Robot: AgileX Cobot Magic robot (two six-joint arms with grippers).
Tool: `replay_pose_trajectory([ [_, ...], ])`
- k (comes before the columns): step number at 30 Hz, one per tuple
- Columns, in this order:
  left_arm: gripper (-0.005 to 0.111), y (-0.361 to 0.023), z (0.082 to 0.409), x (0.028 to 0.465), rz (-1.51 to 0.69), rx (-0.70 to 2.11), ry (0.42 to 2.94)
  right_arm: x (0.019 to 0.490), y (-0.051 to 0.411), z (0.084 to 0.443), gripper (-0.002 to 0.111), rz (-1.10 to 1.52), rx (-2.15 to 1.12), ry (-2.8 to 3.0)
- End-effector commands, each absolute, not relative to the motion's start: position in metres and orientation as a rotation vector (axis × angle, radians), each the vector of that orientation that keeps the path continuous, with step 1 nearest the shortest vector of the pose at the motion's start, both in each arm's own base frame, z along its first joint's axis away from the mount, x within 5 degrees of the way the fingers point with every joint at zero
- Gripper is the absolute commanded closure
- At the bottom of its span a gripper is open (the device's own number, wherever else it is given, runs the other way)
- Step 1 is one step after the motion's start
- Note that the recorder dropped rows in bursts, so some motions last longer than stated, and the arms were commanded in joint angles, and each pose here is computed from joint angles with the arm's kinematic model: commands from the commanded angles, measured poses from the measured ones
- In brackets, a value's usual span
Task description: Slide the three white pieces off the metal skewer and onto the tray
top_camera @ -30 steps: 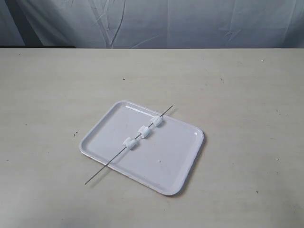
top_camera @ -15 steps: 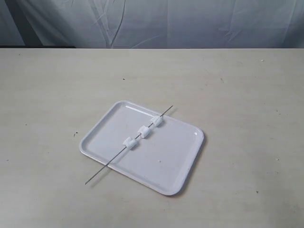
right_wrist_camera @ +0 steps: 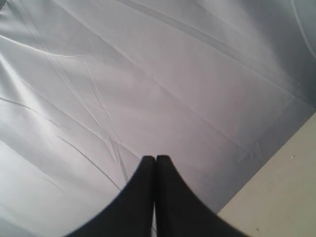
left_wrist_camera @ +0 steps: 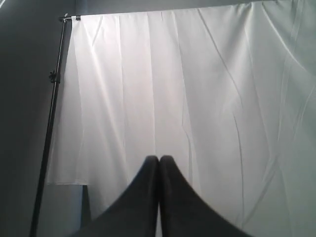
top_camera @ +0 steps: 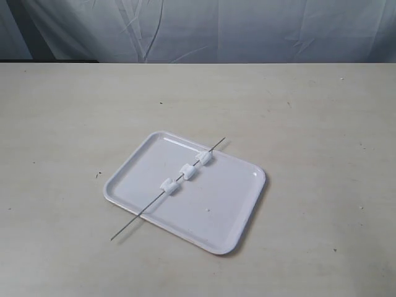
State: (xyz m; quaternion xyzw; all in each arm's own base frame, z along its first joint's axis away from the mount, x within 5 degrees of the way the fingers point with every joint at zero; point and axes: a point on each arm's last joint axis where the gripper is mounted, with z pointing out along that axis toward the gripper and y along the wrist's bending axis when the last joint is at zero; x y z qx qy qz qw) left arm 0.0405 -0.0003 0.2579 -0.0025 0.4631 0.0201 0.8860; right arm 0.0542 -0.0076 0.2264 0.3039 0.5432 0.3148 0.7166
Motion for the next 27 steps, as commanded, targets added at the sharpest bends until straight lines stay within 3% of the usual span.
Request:
replay_pose_trajectory([
  [1, 0.107, -0.001, 0.259, 0.039, -0.2, -0.121, 0.932, 0.053, -0.008, 0.227, 0.109, 0.671, 0.645, 1.199],
  [3, 0.107, -0.001, 0.259, 0.039, -0.346, -0.194, 0.923, 0.053, -0.008, 0.227, 0.109, 0.679, 0.652, 1.194],
  [12, 0.107, -0.005, 0.252, 0.043, -0.469, -0.232, 1.01, 0.053, -0.009, 0.229, 0.109, 0.723, 0.695, 1.155],
  [17, 0.107, -0.026, 0.261, 0.046, -0.437, 0.046, 1.164, 0.053, -0.002, 0.233, 0.109, 0.697, 0.64, 1.295],
  [27, 0.107, -0.041, 0.288, 0.085, -0.43, 0.304, 1.426, 0.063, 0.007, 0.269, 0.109, 0.59, 0.47, 1.548],
])
